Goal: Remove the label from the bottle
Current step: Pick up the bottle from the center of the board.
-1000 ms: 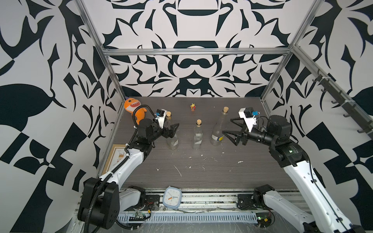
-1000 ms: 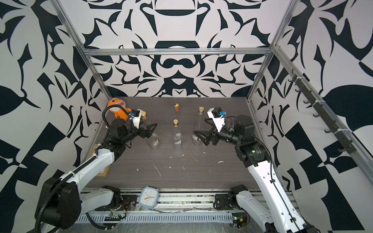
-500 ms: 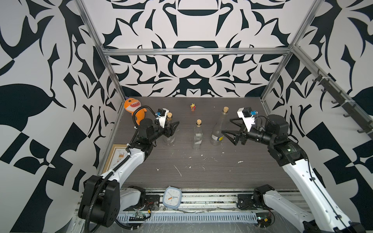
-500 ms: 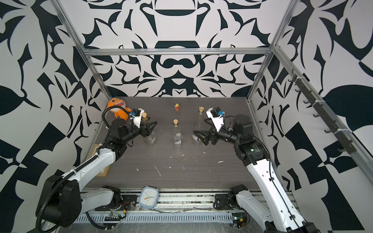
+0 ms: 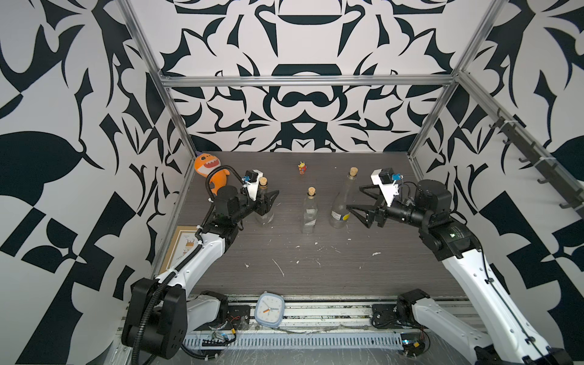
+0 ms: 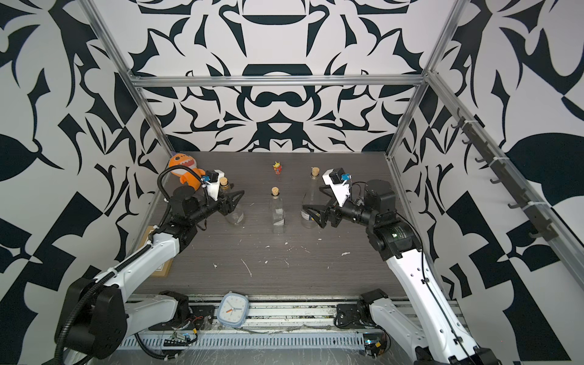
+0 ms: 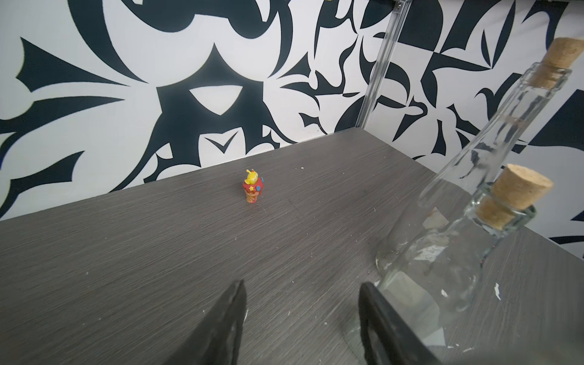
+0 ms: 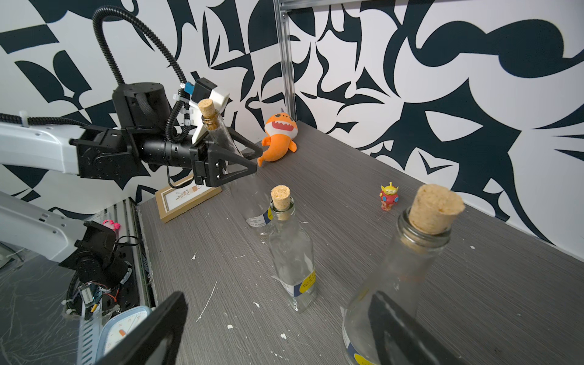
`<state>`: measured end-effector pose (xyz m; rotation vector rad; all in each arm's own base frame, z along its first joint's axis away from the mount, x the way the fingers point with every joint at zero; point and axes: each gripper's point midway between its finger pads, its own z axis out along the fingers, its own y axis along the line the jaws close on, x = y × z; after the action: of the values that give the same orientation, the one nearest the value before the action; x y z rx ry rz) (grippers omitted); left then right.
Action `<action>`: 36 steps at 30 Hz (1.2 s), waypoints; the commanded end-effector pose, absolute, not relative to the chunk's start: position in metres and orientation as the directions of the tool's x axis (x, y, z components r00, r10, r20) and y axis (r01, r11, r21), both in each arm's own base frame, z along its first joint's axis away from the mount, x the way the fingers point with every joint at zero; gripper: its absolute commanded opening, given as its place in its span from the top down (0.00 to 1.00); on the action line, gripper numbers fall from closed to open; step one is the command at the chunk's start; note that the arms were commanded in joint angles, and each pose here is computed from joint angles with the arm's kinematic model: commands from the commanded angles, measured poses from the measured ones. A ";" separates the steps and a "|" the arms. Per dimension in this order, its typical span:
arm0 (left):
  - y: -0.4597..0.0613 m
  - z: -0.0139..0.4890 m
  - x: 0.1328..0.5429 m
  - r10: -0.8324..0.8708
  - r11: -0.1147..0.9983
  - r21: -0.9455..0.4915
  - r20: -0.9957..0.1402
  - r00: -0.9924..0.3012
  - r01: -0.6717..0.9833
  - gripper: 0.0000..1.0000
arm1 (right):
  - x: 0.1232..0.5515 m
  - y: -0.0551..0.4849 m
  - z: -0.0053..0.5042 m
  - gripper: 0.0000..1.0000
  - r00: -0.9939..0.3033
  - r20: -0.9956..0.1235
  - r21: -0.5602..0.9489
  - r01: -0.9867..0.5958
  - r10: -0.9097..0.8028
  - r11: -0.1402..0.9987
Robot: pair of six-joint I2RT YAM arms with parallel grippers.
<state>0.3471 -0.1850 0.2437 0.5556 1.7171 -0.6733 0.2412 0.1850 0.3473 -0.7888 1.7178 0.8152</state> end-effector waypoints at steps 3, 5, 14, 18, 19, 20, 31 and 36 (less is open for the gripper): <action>-0.188 0.281 0.336 0.012 0.693 -0.156 -0.974 -0.228 0.703 0.93 | 0.236 0.186 0.357 0.07 -0.212 -0.970 0.115 -0.832 -0.119 0.543; -0.186 0.291 0.332 0.005 0.699 -0.165 -0.972 -0.236 0.696 1.00 | 0.237 0.187 0.359 0.07 -0.213 -0.971 0.120 -0.830 -0.111 0.544; -0.167 0.341 0.305 -0.053 0.744 -0.217 -0.962 -0.268 0.632 1.00 | 0.230 0.227 0.360 0.09 -0.259 -0.965 0.200 -0.834 -0.045 0.514; -0.151 0.348 0.297 -0.094 0.785 -0.282 -0.935 -0.343 0.551 1.00 | 0.223 0.268 0.343 0.12 -0.312 -0.946 0.229 -0.834 -0.086 0.502; -0.148 0.350 0.294 -0.096 0.793 -0.289 -0.929 -0.359 0.537 1.00 | 0.218 0.281 0.337 0.13 -0.323 -0.942 0.241 -0.841 -0.092 0.485; -0.145 0.349 0.291 -0.099 0.801 -0.295 -0.923 -0.371 0.521 1.00 | 0.215 0.292 0.334 0.13 -0.331 -0.939 0.247 -0.841 -0.097 0.482; -0.089 0.323 0.276 -0.275 0.818 -0.447 -0.856 -0.437 0.361 1.00 | 0.182 0.415 0.283 0.18 -0.400 -0.902 0.290 -0.841 -0.164 0.457; -0.063 0.312 0.277 -0.320 0.860 -0.443 -0.854 -0.410 0.253 1.00 | 0.185 0.448 0.263 0.19 -0.462 -0.876 0.360 -0.816 -0.137 0.452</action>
<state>0.2817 -0.0664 0.2922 -0.0314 1.9679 -0.6183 0.1726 0.4287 0.2182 -0.9550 1.9880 0.9441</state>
